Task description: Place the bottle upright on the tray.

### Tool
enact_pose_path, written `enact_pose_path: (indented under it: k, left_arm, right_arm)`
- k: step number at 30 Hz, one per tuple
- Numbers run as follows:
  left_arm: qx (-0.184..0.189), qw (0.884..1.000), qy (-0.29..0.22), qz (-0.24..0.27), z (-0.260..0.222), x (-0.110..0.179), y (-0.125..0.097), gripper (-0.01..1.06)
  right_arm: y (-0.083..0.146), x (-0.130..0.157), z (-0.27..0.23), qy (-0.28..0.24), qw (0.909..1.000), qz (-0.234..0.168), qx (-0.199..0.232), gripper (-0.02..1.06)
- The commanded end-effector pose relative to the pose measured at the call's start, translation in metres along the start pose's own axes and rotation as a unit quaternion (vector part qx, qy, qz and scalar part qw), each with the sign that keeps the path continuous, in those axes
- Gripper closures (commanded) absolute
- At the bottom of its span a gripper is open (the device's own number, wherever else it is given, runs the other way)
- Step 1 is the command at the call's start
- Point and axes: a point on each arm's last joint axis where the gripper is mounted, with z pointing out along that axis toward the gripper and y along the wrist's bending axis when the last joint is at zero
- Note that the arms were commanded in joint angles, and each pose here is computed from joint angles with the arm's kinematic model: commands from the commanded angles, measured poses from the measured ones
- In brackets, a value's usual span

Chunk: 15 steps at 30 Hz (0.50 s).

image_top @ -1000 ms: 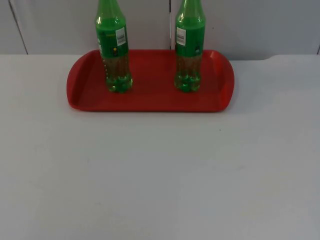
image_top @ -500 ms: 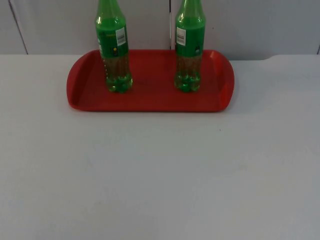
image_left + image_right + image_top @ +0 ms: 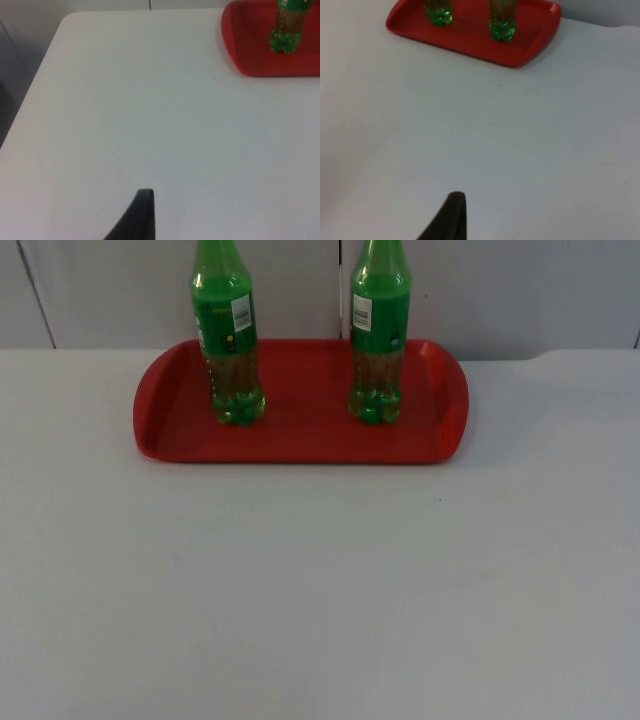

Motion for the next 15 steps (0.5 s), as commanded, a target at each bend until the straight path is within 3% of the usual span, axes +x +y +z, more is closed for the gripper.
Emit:
enact_pose_path:
  k: [1,15]
  left_arm:
    - [-0.005,1.0,0.0,0.003,0.0005,0.0011,0.0007,0.0]
    - [-0.005,1.0,0.0,0.003,0.0005,0.0011,0.0007,0.0]
  right_arm:
    - [0.0002,0.0003,-0.0002,-0.003,1.0,-0.001,-0.004,-0.01]
    - [0.0004,0.0001,-0.0002,-0.003,1.0,0.004,0.003,-0.01]
